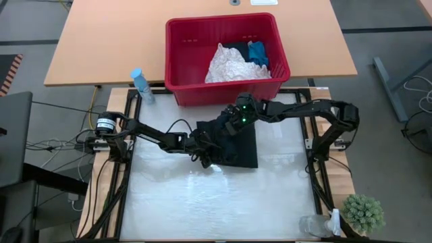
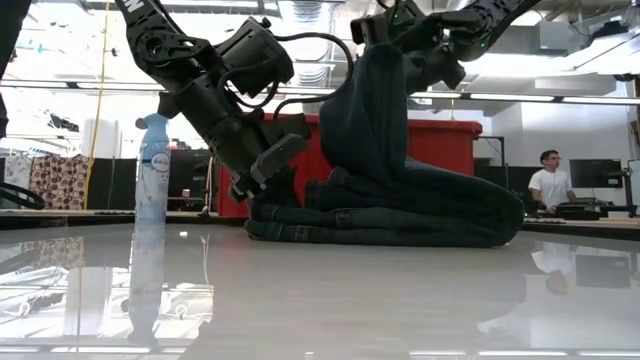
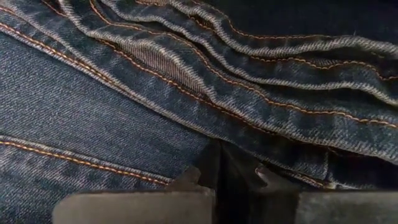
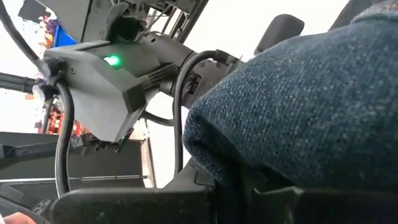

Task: Fold Laundry from Bin
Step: Fold the black pants from the red bin

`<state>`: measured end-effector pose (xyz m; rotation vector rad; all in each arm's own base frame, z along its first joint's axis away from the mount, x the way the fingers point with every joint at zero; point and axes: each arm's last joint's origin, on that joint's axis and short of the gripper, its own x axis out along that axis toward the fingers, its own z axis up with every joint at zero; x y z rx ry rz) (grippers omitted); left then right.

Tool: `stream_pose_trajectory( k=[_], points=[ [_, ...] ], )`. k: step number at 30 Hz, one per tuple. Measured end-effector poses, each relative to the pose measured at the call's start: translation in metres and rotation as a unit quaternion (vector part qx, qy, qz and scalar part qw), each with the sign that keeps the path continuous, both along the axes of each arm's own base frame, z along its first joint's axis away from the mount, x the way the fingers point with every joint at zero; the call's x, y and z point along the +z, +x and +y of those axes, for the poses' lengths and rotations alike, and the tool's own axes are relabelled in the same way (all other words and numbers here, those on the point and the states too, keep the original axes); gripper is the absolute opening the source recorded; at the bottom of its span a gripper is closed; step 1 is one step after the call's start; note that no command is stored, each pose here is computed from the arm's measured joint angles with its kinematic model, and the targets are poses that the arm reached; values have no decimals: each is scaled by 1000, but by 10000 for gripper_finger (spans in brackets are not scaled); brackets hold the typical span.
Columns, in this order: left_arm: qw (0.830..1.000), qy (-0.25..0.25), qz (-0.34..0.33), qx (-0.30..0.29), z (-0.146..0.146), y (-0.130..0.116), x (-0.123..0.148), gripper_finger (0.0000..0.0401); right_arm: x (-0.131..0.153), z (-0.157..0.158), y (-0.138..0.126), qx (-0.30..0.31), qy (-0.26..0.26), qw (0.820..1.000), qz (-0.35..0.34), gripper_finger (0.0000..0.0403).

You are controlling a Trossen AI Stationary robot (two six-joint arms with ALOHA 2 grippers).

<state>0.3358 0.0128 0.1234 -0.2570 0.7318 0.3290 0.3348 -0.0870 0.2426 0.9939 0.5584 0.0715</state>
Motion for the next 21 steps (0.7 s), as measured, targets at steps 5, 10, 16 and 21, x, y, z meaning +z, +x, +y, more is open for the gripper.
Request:
stream_pose_trajectory(
  k=[5,10,16,21],
  points=[
    [1000,2,-3,-2,0,1,1,0,1,-8,-2,-14,-21,1000,-6,37],
    [1000,3,-16,-6,0,2,2,0,0,-10,-2,-33,-47,998,-4,58],
    [1000,7,-18,-10,0,3,3,0,0,-9,-2,-31,-50,998,-5,111],
    [1000,7,-19,-11,0,3,3,0,0,-9,-2,-25,-61,998,-8,138]
  ],
)
